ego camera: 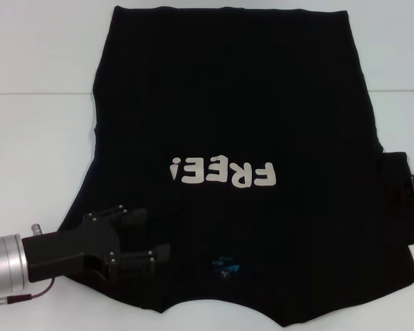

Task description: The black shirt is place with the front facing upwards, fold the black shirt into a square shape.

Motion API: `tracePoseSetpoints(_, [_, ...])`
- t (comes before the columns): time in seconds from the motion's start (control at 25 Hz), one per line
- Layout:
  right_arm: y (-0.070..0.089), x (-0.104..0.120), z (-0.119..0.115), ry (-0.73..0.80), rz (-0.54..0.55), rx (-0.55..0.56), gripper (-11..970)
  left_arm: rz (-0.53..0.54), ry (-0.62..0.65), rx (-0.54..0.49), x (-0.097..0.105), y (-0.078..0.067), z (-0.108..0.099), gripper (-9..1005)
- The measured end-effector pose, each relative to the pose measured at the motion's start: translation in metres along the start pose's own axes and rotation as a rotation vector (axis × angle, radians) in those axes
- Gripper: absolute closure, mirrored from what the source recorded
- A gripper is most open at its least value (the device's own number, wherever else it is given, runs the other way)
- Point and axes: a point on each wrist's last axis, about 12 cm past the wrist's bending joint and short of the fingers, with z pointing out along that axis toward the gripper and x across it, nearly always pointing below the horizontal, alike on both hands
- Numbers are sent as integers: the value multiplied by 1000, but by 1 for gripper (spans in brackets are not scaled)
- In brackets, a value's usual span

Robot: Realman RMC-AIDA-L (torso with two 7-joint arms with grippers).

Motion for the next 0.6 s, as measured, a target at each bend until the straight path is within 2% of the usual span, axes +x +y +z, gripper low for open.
tracePoseSetpoints(0.12, [0,0,0,2,-1,4,650,-1,0,0,0,0,0,130])
tracePoseSetpoints(0.2, [0,0,0,0,-2,5,863,-3,0,1,0,0,0,130])
tracePoseSetpoints(0.4, [-3,-3,-4,-14,-1,11,910,-6,1,0,0,0,-1,132])
tracePoseSetpoints(0.6, [-14,-5,-18,-38,22,15,913,-12,2,-2,1,0,-2,135])
